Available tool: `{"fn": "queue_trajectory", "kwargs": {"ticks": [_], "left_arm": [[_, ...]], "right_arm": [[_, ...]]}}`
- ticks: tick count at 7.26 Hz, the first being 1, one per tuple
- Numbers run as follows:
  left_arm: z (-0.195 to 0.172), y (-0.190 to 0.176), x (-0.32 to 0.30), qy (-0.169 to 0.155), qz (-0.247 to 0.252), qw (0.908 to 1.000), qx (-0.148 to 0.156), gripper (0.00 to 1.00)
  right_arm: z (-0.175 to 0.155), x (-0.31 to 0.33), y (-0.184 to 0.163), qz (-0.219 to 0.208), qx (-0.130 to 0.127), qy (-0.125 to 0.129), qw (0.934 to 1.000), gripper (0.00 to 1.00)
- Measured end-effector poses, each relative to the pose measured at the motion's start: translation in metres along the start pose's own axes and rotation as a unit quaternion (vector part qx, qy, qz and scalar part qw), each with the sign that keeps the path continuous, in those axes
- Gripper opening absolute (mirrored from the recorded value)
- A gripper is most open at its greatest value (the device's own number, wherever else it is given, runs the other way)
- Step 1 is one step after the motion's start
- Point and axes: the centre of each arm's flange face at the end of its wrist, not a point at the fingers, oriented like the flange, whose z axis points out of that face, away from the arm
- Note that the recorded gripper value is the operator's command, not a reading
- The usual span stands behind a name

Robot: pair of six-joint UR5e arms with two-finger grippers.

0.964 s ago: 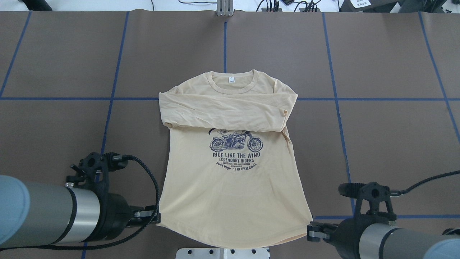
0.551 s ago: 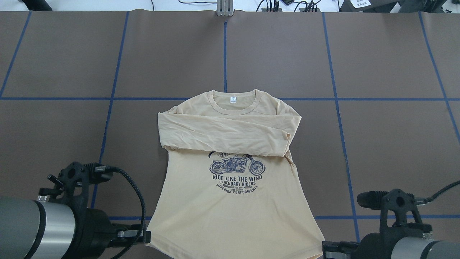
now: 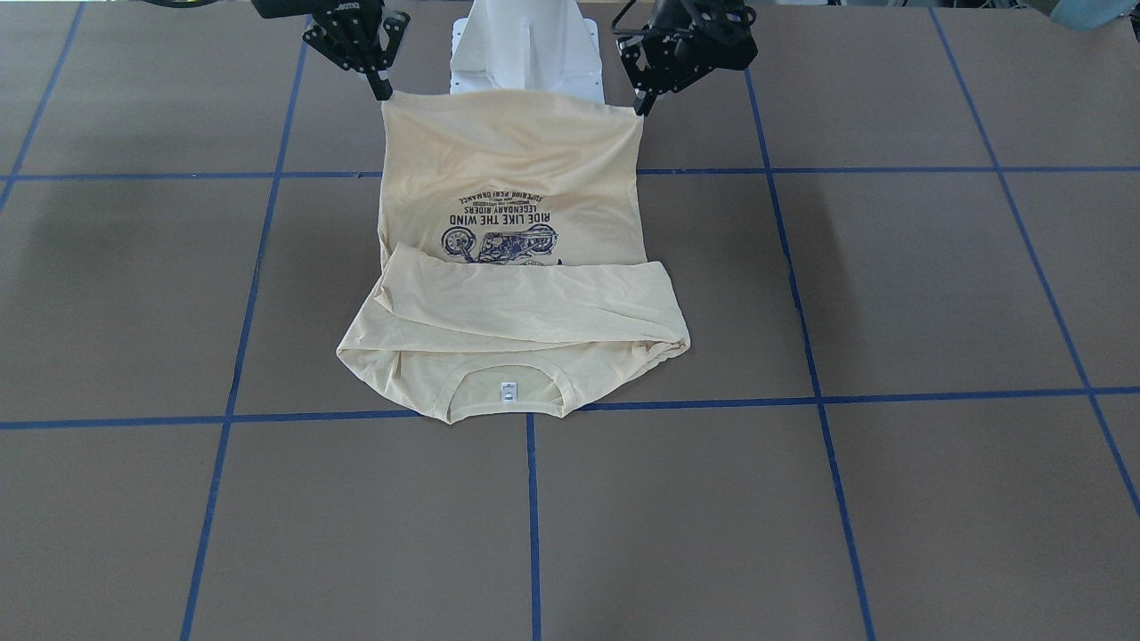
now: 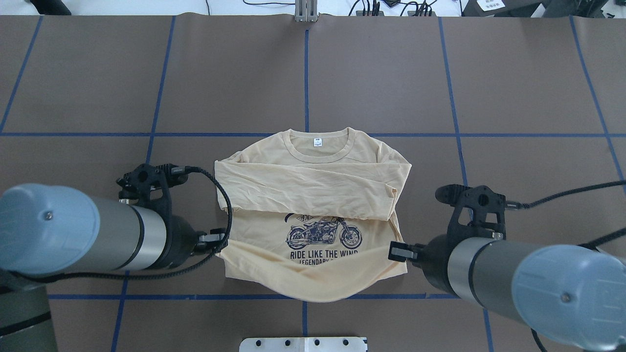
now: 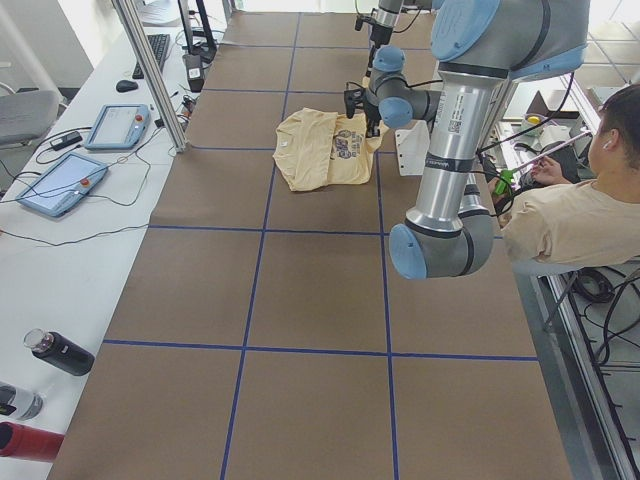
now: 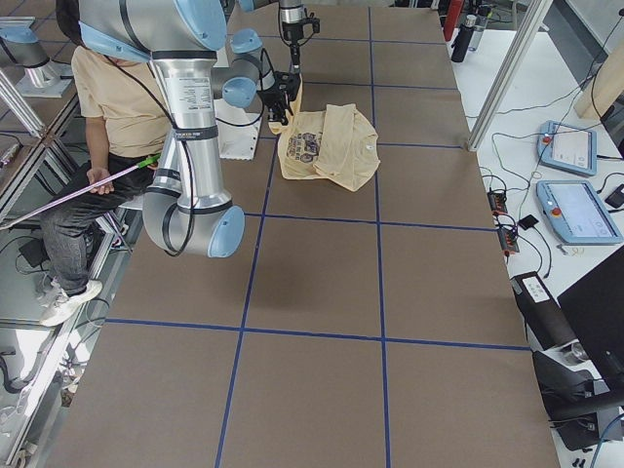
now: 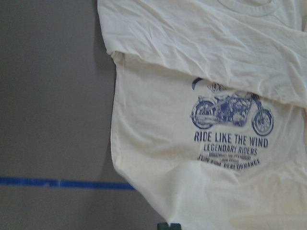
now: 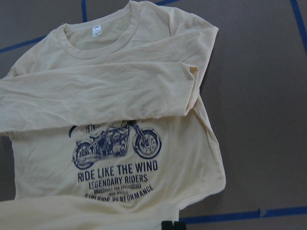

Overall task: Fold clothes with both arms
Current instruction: 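Lift the hem with both grippers and fold it toward the collar, then open both grippers at the collar and raise them off the shirt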

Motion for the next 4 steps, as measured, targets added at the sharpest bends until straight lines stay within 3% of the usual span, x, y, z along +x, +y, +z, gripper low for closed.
{"fn": "queue_trajectory", "kwargs": {"ticks": [4], "left_arm": [[0.000,-0.093,0.005,-0.017,-0.028,0.9947,0.097,0.00]], "right_arm": [[0.028,0.002,-0.100,0.007,0.075,0.041,0.9963,0.00]]}}
